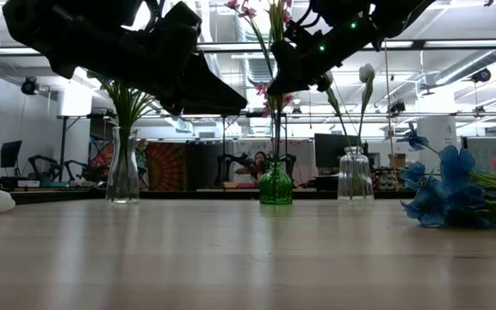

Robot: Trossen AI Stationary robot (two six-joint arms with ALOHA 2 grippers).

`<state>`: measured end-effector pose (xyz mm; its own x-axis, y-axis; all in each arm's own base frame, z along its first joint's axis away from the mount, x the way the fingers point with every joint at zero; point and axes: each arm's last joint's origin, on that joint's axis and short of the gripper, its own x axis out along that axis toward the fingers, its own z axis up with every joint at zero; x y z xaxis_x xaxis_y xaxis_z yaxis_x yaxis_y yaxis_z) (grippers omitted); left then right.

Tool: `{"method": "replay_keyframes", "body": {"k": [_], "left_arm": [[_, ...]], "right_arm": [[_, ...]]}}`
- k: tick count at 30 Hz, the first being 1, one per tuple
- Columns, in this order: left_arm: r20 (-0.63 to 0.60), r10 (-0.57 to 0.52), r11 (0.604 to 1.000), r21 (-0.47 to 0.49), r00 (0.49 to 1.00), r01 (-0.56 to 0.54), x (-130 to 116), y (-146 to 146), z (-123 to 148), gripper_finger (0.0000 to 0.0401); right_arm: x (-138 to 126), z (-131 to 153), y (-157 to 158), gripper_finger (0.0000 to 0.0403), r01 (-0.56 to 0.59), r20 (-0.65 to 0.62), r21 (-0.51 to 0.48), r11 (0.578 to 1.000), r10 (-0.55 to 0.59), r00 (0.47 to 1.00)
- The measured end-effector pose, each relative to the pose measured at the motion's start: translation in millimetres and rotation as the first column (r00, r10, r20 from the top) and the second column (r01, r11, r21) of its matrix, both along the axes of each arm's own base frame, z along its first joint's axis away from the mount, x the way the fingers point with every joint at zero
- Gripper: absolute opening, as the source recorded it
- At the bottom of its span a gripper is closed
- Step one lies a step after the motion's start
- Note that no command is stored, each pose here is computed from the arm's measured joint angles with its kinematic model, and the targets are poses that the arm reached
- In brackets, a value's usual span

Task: Sort flowers into vase by color
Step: Put the top pink flowers into the green vase

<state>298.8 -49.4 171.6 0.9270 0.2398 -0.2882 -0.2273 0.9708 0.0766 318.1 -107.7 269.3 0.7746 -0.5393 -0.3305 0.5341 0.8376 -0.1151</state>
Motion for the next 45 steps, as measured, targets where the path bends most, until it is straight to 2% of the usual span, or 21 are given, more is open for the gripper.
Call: {"method": "replay_keyframes", "body": {"k": [45], "left_arm": [[0.000,0.000,1.000,0.000,1.000,0.000,0.0,0.0,0.0,0.0178]], "right_arm": [[-0.4,-1.5,0.1,0.0013,0.009,0.009,0.022,1.000,-0.009,1.000]]}}
